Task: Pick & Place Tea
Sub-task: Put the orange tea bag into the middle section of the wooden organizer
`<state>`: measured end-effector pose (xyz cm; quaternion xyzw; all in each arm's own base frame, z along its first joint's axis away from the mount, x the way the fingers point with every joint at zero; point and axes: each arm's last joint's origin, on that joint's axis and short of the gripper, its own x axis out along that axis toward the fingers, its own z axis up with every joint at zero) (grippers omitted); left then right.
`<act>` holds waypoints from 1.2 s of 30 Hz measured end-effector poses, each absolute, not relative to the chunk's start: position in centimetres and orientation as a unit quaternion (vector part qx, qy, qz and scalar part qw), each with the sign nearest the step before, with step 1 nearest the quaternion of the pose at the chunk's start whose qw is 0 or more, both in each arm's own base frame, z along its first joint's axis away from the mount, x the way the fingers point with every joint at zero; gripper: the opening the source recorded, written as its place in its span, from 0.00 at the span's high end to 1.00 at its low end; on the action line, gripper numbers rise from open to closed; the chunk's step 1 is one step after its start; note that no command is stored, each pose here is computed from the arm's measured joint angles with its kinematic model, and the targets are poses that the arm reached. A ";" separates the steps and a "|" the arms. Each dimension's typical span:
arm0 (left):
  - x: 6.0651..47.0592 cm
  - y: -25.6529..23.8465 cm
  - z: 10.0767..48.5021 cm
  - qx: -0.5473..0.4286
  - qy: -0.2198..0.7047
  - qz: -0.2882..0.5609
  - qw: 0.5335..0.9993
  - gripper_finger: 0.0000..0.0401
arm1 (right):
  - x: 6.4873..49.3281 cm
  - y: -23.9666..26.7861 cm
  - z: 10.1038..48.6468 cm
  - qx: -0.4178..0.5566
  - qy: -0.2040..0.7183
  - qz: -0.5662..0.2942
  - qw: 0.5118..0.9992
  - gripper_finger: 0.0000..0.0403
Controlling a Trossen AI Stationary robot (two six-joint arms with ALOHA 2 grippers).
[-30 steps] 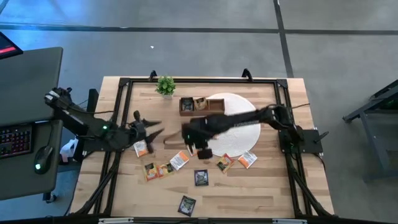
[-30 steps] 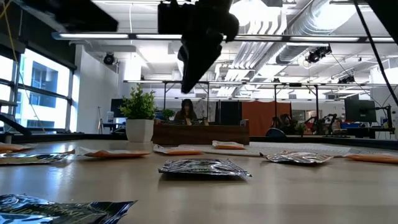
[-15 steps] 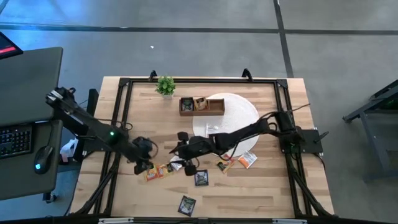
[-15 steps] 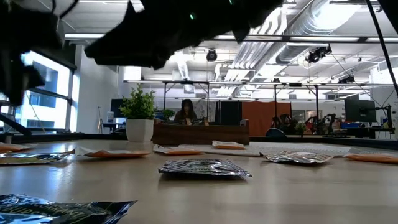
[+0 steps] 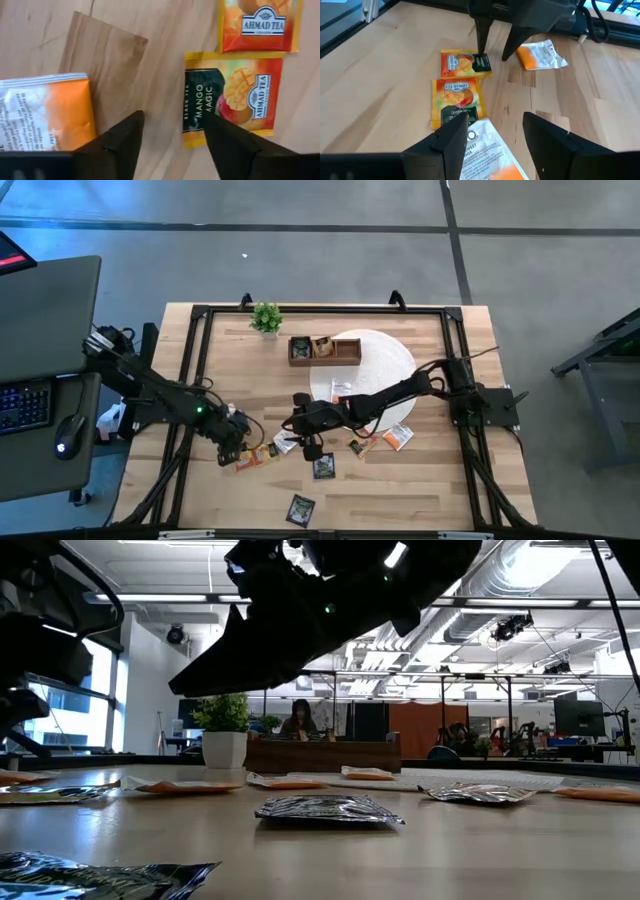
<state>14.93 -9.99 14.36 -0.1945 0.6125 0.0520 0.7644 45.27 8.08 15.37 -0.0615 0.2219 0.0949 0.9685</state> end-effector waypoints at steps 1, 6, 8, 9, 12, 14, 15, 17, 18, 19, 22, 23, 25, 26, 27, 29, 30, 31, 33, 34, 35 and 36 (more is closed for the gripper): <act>15.0 -10.0 14.4 -0.195 0.611 0.051 0.765 0.45 | 45.3 8.1 15.4 -0.062 0.222 0.095 0.968 0.53; 15.1 -10.1 14.4 -0.189 0.606 0.035 0.772 0.38 | 45.3 8.1 15.4 -0.062 0.222 0.095 0.968 0.53; 15.2 -10.1 14.3 -0.193 0.608 0.042 0.769 0.38 | 45.3 8.1 15.4 -0.062 0.223 0.095 0.968 0.53; 15.2 -10.2 14.1 -0.192 0.610 0.047 0.768 0.40 | 45.3 8.1 15.4 -0.062 0.222 0.095 0.968 0.53; 15.3 -10.2 13.8 -0.186 0.618 0.056 0.762 0.47 | 45.3 8.1 15.4 -0.062 0.222 0.095 0.968 0.53; 15.2 -10.2 13.5 -0.184 0.625 0.066 0.756 0.54 | 45.3 8.1 15.4 -0.062 0.223 0.095 0.968 0.53; 15.2 -10.2 13.4 -0.182 0.628 0.069 0.754 0.57 | 45.3 8.1 15.4 -0.062 0.223 0.095 0.968 0.53; 15.2 -10.1 13.2 -0.177 0.634 0.074 0.749 0.66 | 45.3 8.1 15.3 -0.062 0.224 0.095 0.968 0.53; 15.1 -10.1 13.2 -0.175 0.636 0.076 0.748 0.71 | 45.2 8.1 15.3 -0.062 0.225 0.095 0.968 0.53; 15.1 -10.0 13.2 -0.174 0.637 0.079 0.747 0.76 | 45.2 8.1 15.3 -0.062 0.225 0.095 0.968 0.53; 14.9 -9.8 13.2 -0.177 0.633 0.100 0.747 0.93 | 45.2 8.1 15.3 -0.062 0.226 0.095 0.968 0.53; 14.9 -9.8 13.3 -0.182 0.628 0.107 0.749 0.96 | 45.2 8.0 15.3 -0.062 0.226 0.095 0.968 0.53; 14.9 -9.7 13.8 -0.189 0.617 0.119 0.755 0.97 | 45.3 7.9 15.3 -0.062 0.226 0.093 0.968 0.53; 15.0 -9.7 14.1 -0.188 0.611 0.122 0.759 0.96 | 45.3 7.8 15.3 -0.062 0.226 0.091 0.968 0.53; 15.1 -9.7 14.3 -0.184 0.600 0.127 0.768 0.96 | 45.3 7.7 15.3 -0.063 0.225 0.085 0.968 0.53; 15.3 -9.6 15.0 -0.174 0.578 0.138 0.785 0.96 | 45.4 7.4 15.4 -0.058 0.223 0.078 0.970 0.53; 15.6 -9.7 15.5 -0.173 0.566 0.136 0.794 0.98 | 45.4 7.3 15.4 -0.052 0.223 0.075 0.970 0.53; 15.8 -9.8 15.8 -0.173 0.560 0.132 0.799 0.99 | 45.4 7.1 15.4 -0.045 0.224 0.073 0.971 0.53; 15.8 -9.9 16.0 -0.166 0.557 0.133 0.803 0.99 | 45.5 6.9 15.4 -0.036 0.224 0.070 0.971 0.53; 15.9 -9.9 16.1 -0.161 0.554 0.133 0.806 0.99 | 45.5 6.8 15.4 -0.031 0.224 0.067 0.972 0.53; 16.1 -9.9 16.3 -0.159 0.547 0.132 0.811 0.99 | 45.5 6.7 15.5 -0.026 0.222 0.064 0.973 0.53; 16.3 -10.0 16.4 -0.159 0.536 0.133 0.818 0.99 | 45.6 6.7 15.5 -0.020 0.220 0.058 0.974 0.53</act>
